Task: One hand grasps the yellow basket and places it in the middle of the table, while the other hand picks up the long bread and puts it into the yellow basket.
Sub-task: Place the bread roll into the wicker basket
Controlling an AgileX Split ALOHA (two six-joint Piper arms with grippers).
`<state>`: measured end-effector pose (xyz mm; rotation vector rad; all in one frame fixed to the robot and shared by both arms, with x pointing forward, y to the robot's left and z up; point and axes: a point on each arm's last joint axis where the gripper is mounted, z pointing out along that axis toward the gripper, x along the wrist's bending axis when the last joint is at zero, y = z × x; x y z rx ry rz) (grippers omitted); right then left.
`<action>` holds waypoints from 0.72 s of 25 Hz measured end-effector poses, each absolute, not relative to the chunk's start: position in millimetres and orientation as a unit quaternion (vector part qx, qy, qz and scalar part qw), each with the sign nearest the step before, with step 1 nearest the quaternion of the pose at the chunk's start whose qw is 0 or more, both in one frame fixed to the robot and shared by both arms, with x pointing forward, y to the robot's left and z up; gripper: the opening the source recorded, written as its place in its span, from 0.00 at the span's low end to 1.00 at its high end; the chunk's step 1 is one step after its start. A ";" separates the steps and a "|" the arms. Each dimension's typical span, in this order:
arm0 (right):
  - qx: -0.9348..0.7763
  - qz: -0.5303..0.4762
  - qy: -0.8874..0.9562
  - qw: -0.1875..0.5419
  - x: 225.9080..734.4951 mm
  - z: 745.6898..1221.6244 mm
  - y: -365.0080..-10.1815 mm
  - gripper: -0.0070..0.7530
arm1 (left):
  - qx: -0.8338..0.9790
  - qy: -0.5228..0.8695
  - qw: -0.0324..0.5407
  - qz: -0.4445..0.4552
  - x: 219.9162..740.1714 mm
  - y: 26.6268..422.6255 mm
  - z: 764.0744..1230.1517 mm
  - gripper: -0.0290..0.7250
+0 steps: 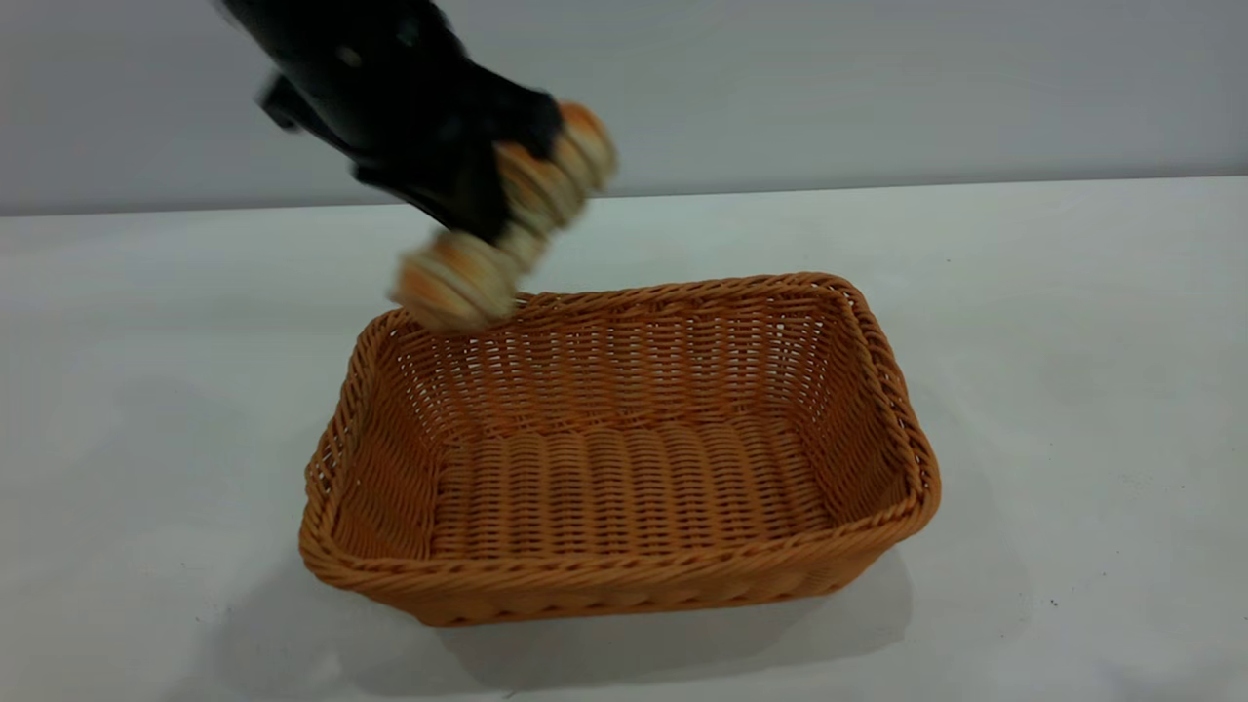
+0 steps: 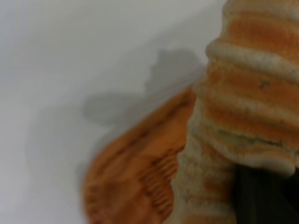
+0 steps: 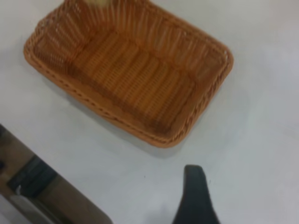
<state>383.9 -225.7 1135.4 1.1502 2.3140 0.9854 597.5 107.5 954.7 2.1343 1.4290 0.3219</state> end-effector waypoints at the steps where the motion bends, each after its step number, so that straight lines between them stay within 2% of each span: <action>1: 0.407 0.354 0.820 0.191 380.9 1137.5 -226.8 0.73 | 0.796 0.530 0.272 0.112 595.9 101.4 948.1 0.13; 6: 0.401 0.363 0.817 0.198 369.1 1143.2 -231.0 0.73 | 0.818 0.508 0.254 0.091 589.4 78.9 912.8 0.14; 8: 0.401 0.360 0.820 0.195 365.7 1143.2 -232.1 0.73 | 0.824 0.500 0.251 0.090 588.3 73.1 900.9 0.21; 10: 0.406 0.354 0.821 0.192 363.3 1142.7 -233.6 0.73 | 0.828 0.495 0.249 0.089 586.8 68.2 892.4 0.34; 13: 0.417 0.342 0.819 0.196 363.1 1141.6 -236.4 0.73 | 0.825 0.498 0.253 0.088 586.6 66.2 890.0 0.63; 15: 0.425 0.327 0.819 0.203 362.9 1140.5 -239.6 0.73 | 0.827 0.495 0.252 0.088 586.0 66.5 893.1 0.79; 16: 0.431 0.321 0.818 0.204 362.2 1139.9 -241.1 0.73 | 0.831 0.490 0.249 0.089 585.2 67.5 896.9 0.85; 18: 0.443 0.303 0.818 0.207 361.3 1138.2 -244.7 0.73 | 0.847 0.466 0.237 0.099 583.4 71.0 907.0 0.91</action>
